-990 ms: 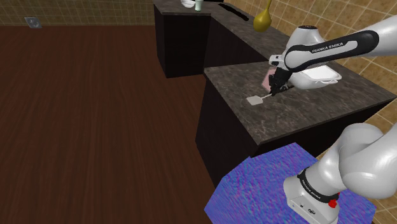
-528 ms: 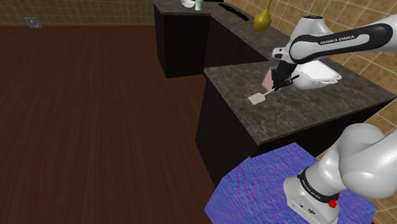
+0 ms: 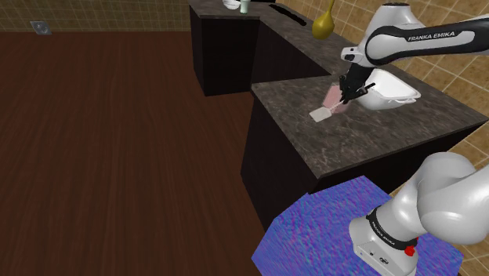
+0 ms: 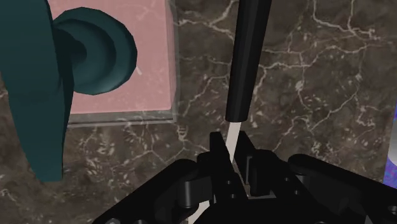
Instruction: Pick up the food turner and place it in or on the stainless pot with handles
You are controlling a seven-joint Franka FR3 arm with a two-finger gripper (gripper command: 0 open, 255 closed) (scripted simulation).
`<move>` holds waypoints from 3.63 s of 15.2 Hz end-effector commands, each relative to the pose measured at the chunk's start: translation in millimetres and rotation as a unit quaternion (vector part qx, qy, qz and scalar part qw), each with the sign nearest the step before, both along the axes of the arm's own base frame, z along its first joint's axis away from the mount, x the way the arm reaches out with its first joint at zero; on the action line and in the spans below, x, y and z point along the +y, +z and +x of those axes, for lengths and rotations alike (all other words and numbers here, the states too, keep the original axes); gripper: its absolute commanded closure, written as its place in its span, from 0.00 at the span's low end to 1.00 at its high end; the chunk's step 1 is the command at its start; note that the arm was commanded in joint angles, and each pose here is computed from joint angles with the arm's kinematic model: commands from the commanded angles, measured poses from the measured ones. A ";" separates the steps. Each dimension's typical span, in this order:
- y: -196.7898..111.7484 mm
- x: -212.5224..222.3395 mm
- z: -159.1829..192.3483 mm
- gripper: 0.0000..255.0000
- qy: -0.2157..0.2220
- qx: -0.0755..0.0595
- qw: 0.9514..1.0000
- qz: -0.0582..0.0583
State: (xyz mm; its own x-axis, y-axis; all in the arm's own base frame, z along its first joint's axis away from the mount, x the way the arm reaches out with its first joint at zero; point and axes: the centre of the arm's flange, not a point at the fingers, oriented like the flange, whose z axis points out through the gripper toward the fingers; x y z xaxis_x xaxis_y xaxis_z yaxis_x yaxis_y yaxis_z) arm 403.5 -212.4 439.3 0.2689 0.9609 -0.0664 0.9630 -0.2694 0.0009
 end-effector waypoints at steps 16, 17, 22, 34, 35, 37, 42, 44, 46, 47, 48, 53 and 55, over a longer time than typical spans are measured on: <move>89.3 0.2 0.4 1.00 0.000 0.000 1.000 0.000; 94.5 0.2 0.4 1.00 0.000 0.000 1.000 0.000; 99.8 -52.6 -1.4 1.00 0.000 0.000 1.000 0.000; 106.3 -210.8 -6.9 1.00 0.000 0.000 1.000 0.000; 106.8 -223.9 -7.3 1.00 0.000 0.000 1.000 0.000; 107.9 -250.3 -8.3 1.00 0.000 0.000 1.000 0.000; 110.5 -316.2 -10.5 1.00 0.000 0.000 1.000 0.000; 111.5 -340.7 -11.4 1.00 0.000 0.000 1.000 0.000; 101.0 -340.7 -11.4 1.00 0.000 0.000 1.000 0.000; 95.7 -340.7 -11.4 1.00 0.000 0.000 1.000 0.000; 90.4 -340.7 -11.4 1.00 0.000 0.000 1.000 0.000; 64.0 -340.7 -11.4 1.00 0.000 0.000 1.000 0.000; 53.4 -340.7 -11.4 1.00 0.000 0.000 1.000 0.000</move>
State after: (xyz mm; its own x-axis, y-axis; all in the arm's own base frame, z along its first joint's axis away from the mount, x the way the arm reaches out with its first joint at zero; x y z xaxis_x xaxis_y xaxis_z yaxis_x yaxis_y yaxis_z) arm 393.0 -553.9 497.6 0.2691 0.9608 -0.0662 0.9630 -0.2697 0.0004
